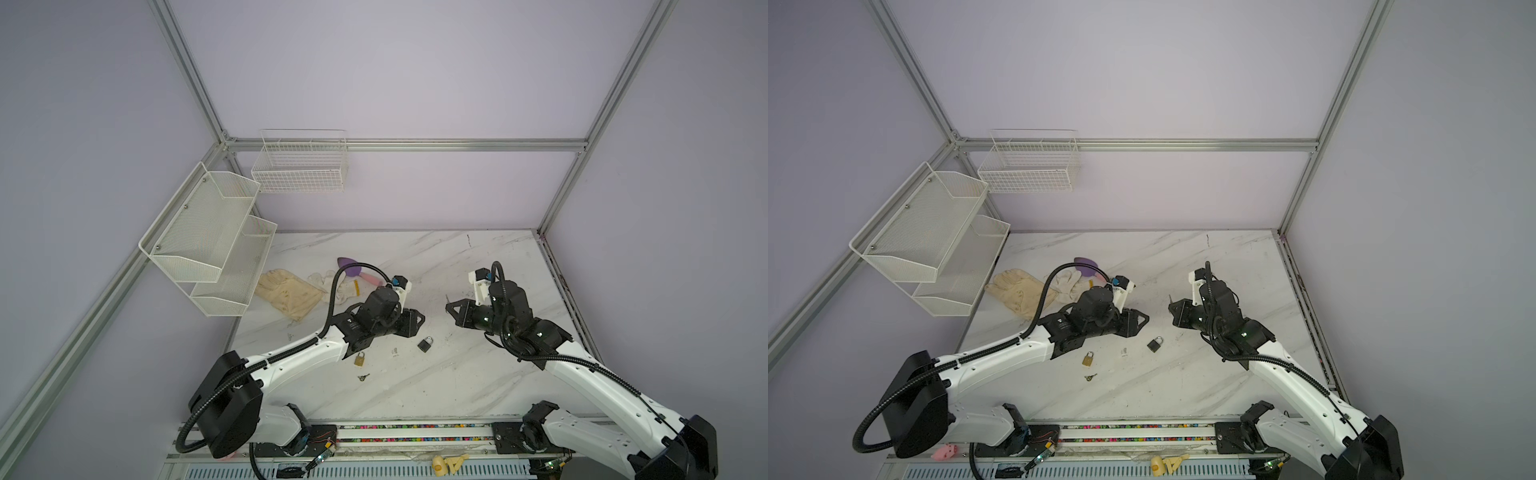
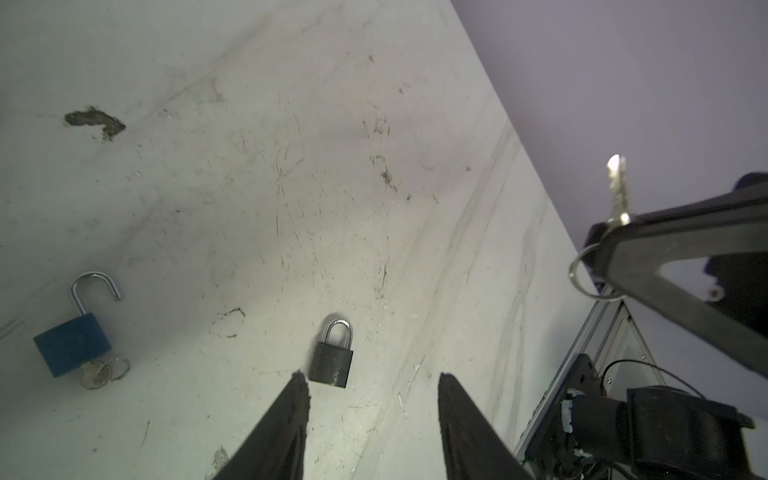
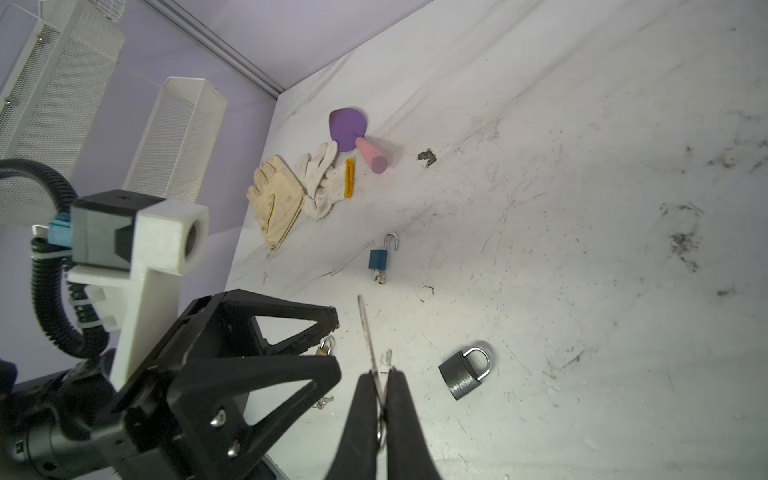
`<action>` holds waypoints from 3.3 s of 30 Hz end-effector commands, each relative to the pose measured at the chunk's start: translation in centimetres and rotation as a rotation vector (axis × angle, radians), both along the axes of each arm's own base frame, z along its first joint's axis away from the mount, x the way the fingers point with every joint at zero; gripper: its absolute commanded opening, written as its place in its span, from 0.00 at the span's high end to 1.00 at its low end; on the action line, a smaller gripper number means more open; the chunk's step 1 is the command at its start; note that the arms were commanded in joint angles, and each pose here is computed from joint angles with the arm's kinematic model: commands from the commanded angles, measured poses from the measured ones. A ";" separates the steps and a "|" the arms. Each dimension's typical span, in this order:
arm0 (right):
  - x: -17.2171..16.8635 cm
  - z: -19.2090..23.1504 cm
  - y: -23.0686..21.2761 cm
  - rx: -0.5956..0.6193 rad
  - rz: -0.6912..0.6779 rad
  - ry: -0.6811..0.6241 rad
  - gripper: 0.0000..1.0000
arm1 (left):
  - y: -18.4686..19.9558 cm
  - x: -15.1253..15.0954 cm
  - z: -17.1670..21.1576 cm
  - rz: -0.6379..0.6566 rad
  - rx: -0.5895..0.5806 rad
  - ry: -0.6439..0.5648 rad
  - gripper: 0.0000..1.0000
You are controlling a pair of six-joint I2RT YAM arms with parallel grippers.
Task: Unlock with the key
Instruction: 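Lower the left gripper over the black padlock while the right gripper moves aside, then close the left gripper on the black padlock body, then lift the black padlock with the left gripper toward the right gripper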
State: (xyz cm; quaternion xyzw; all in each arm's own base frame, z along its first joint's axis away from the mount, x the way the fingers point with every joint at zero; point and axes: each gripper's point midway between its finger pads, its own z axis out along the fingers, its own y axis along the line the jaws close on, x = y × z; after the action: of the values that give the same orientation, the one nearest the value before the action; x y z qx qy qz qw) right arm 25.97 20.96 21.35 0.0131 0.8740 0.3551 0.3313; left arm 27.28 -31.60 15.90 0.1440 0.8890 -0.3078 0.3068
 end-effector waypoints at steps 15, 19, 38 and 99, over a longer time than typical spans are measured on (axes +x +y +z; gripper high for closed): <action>-2.6 -2.7 -1.3 -0.037 0.020 0.079 1.00 | -4.7 2.2 -5.4 -0.050 0.322 0.017 0.45; -2.5 -2.4 -1.9 -0.040 -0.014 0.064 1.00 | -5.1 2.1 -6.8 -0.063 0.345 0.042 0.45; -2.2 -2.1 -2.1 -0.064 -0.010 0.033 1.00 | -5.8 -0.2 -10.1 -0.025 0.457 0.113 0.47; -0.3 1.3 0.3 -0.083 0.100 -0.076 1.00 | 2.8 4.8 6.7 0.551 -0.295 0.076 1.00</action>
State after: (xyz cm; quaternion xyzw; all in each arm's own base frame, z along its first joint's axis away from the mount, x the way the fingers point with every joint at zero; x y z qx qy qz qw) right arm 25.20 19.78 21.82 -0.0302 0.8878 0.3101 0.3386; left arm 31.58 -28.93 19.96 -0.1144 0.8896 -0.2779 0.3440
